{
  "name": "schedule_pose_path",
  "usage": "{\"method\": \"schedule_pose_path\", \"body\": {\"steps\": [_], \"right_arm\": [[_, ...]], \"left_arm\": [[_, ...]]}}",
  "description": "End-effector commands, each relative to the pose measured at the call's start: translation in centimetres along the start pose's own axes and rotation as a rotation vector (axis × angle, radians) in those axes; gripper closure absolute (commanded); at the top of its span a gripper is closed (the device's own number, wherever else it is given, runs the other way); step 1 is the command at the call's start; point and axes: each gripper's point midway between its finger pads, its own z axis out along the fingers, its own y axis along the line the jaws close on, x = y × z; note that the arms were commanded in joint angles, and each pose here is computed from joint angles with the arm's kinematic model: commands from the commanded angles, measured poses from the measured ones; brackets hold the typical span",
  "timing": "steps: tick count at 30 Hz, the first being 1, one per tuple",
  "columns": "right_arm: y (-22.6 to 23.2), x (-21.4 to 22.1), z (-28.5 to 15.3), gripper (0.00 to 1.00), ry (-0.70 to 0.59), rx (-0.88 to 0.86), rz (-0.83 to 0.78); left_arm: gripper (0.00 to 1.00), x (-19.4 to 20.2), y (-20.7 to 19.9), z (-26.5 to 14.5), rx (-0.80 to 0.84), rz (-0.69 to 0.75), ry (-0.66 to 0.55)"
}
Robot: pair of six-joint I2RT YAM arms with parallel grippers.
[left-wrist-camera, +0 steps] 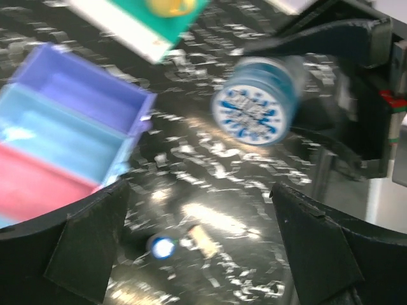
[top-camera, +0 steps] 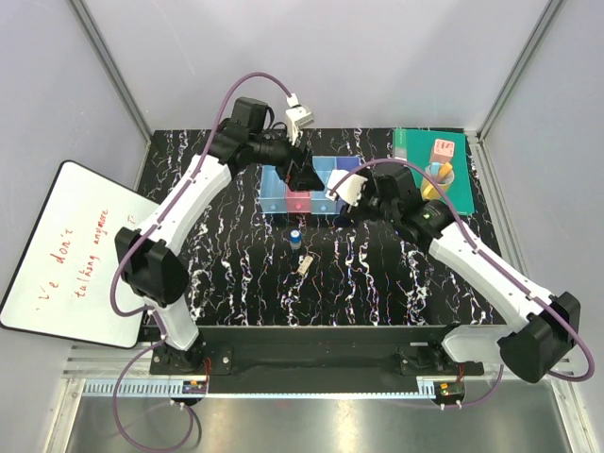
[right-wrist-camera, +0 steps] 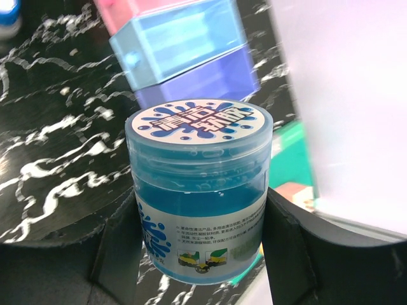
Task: Sort the stationery into containers
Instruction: Pick up the stationery from the center of the board.
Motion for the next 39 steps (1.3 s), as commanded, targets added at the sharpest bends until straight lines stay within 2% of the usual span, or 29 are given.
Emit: {"method": "schedule_pose_path", "body": {"steps": [1, 5, 10, 23, 34, 39], "right_arm": [[-6.0, -4.9, -4.0, 1.00, -0.140, 0.231, -0.043], [-6.1, -5.9, -4.5, 1.00, -0.172, 0.260, -0.062], [-6.3, -6.4, -4.5, 1.00, -0.185, 0.281, -0.066], [-5.7, -6.9, -4.2, 1.00, -0.195, 0.275, -0.059], [-5.8, -7.2, -4.3, 1.00, -0.205, 0.281, -0.055], [-5.9, -7.3, -4.5, 1.00, -0.213, 0.287, -0.054]], "left_arm": [[0.01, -1.6, -3.7, 0.3, 0.234, -0.034, -0.047], [0.01, -1.4, -4.7, 1.0, 0.346, -0.053, -0.044], [0.01, -2.1, -5.4, 1.1, 0.412, -0.035, -0.068], [0.01, -5.6, -5.1, 1.6, 0.361, -0.008, -0.206], [0.01, -6.4, -6.0, 3.1, 0.395, -0.011, -0.211], [0.07, -6.3, -6.4, 3.8, 0.402, -0.014, -0.204]]}}
